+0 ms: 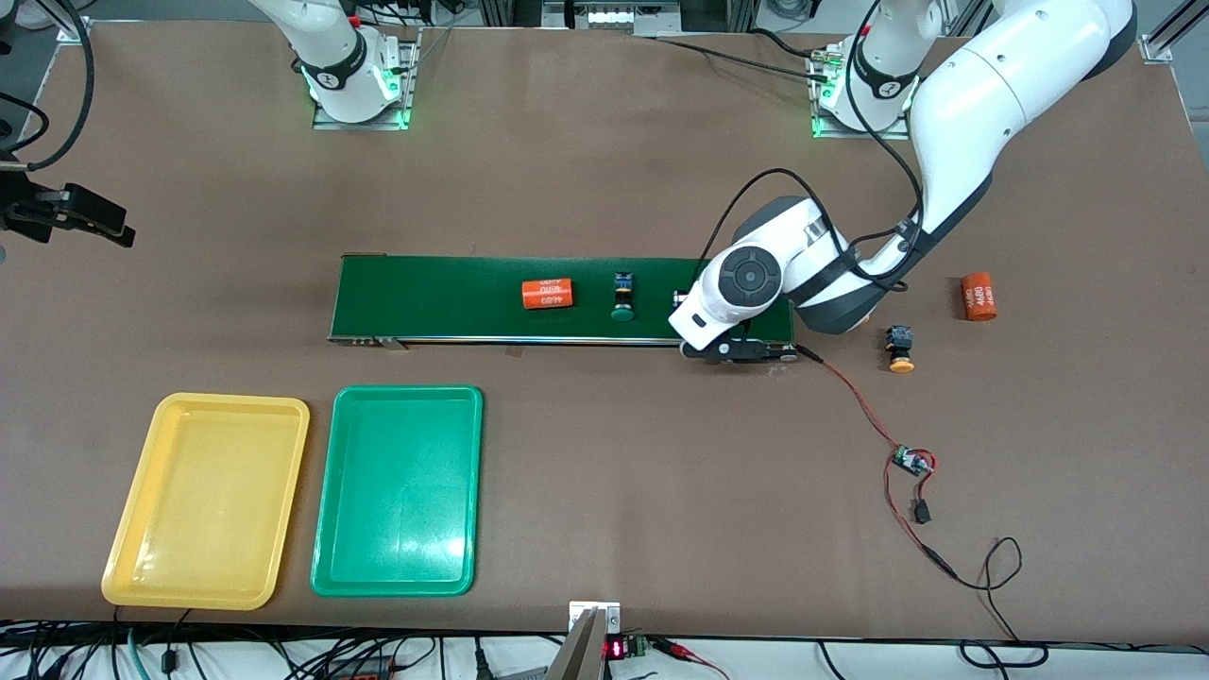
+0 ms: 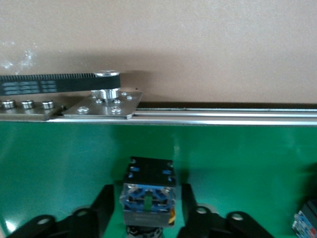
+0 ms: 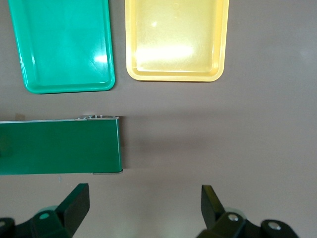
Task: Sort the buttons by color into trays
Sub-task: 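Place the second green-capped button on the belt with the left gripper, then grasp the second orange cylinder with the left gripper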
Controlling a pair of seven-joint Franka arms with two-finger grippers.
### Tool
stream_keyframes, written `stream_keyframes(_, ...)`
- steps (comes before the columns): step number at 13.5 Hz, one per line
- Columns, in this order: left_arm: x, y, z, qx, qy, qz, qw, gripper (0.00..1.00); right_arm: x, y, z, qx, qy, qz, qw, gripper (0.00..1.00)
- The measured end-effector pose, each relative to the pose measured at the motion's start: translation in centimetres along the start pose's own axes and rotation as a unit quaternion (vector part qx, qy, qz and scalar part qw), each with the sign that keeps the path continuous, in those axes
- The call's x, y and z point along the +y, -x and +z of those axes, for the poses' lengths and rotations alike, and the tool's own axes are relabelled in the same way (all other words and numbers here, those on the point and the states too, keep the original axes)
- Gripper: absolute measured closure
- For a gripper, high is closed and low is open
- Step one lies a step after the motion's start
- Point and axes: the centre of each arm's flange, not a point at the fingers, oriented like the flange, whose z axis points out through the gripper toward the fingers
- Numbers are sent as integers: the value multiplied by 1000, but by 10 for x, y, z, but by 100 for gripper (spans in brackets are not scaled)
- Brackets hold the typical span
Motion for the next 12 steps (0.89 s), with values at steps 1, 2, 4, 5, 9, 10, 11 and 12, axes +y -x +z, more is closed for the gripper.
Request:
stream_keyframes(1,-4,-4,-4,1,0,-4,1000,24,0,0,1,0,0,0,1000,0)
stream_keyframes(2,-10,-9,-11,2,-2,-11,1000,13,0,0,1,-1,0,0,1000,0)
stream_keyframes(4,-26,-18,-42,5,-4,-27,1000,0,0,0,1,-3,0,0,1000,0)
stream_keyframes(5,-37,-22,-69,6,-4,-35,999,0,0,0,1,-2,0,0,1000,0)
stream_keyframes(9,-122,-42,-148,-9,-24,-55,998,0,3,1,0,-1,0,3,1000,0)
stream_keyframes(10,-149,-50,-156,-12,-21,-45,999,0,3,1,-1,0,0,3,1000,0)
stream_keyframes(11,-177,-59,-159,-14,-18,-29,999,0,2,0,-1,1,0,2,1000,0)
stream_keyframes(12,-203,-67,-157,-16,-22,-12,1000,0,0,0,-2,2,0,0,1000,0)
